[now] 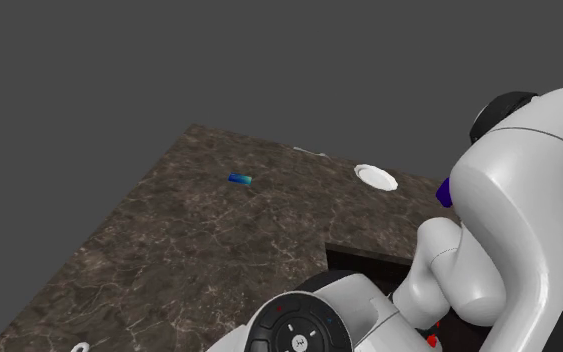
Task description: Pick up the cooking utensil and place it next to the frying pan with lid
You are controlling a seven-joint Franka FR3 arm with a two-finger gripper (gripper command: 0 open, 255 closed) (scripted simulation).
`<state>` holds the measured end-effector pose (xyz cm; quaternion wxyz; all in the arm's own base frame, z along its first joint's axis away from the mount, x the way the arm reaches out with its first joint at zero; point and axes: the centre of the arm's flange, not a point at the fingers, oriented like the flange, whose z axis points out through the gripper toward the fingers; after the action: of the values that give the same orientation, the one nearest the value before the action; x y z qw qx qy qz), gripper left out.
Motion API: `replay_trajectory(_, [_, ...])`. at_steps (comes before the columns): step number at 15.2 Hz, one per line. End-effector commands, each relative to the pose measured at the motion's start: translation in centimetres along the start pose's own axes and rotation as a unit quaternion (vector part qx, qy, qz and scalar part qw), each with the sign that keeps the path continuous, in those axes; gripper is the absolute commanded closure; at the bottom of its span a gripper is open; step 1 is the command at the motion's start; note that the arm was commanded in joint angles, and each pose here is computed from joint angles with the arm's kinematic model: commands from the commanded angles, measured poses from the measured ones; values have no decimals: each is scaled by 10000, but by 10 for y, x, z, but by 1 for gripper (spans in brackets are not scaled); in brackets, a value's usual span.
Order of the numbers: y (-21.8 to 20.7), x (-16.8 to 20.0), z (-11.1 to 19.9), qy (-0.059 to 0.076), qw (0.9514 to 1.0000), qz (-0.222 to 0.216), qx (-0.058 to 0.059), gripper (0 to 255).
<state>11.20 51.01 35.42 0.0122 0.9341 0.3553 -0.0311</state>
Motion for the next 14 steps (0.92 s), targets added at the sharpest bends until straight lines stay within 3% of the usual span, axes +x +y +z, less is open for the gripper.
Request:
replay_trajectory(1, [0,1,4,3,10000,-1,1,255])
replay_trajectory(7, [0,1,4,3,10000,-1,1,255])
replay_trajectory(8, [0,1,4,3,10000,-1,1,0])
replay_trajectory(13, [0,1,4,3,10000,-1,1,0])
replay_trajectory(14, [0,1,-10,3,10000,-1,1,0])
